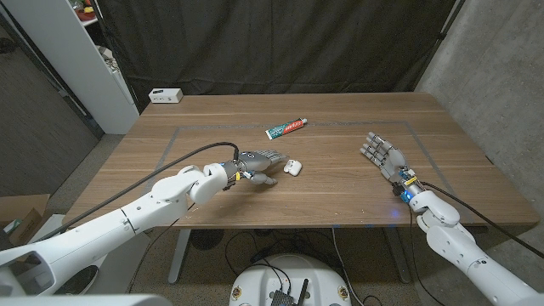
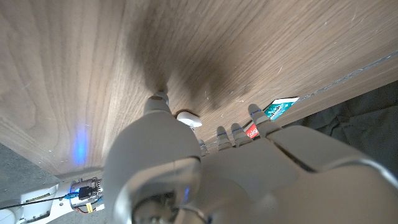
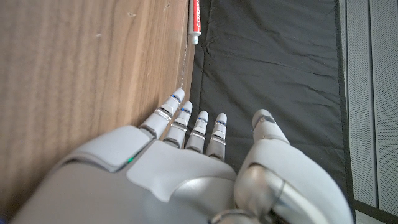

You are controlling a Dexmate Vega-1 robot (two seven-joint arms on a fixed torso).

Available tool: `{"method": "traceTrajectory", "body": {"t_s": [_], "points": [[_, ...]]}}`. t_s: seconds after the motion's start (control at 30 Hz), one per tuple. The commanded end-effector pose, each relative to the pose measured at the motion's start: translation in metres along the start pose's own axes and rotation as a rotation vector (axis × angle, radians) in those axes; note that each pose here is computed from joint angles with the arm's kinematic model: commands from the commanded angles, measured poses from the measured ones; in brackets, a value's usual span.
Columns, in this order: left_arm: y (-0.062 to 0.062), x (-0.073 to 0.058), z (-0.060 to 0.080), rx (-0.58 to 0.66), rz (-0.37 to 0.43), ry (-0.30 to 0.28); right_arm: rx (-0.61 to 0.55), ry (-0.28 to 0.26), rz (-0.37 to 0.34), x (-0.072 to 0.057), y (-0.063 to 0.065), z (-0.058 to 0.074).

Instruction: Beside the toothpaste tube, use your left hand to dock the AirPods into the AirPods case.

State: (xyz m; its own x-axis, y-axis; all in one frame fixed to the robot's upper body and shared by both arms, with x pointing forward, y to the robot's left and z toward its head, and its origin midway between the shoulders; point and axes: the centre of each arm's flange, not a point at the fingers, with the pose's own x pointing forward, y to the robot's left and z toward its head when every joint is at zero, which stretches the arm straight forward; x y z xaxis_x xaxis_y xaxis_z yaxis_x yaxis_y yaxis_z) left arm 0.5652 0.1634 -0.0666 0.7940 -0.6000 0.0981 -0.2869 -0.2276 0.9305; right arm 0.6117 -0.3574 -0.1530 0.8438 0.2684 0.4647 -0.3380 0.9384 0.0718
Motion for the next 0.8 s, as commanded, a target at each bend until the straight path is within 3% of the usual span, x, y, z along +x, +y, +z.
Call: {"method": "traceTrajectory", "body": {"t_s": [0.03, 0.33, 0.8], "points": [[0.0034, -0.0002, 0.0057, 0.016, -0.017, -0.047, 0.012, -0.027, -0.014, -0.0055, 0.0027, -0.0049], [0.0021, -0.0014, 0.008, 0.032, -0.055, -0.056, 0.012, -0.034, -0.015, -0.01, 0.0038, -0.0061], [0.0058, -0.0025, 0.0042, 0.05, -0.087, -0.027, 0.018, -0.041, -0.023, -0.0127, 0.002, -0.0079]]}}
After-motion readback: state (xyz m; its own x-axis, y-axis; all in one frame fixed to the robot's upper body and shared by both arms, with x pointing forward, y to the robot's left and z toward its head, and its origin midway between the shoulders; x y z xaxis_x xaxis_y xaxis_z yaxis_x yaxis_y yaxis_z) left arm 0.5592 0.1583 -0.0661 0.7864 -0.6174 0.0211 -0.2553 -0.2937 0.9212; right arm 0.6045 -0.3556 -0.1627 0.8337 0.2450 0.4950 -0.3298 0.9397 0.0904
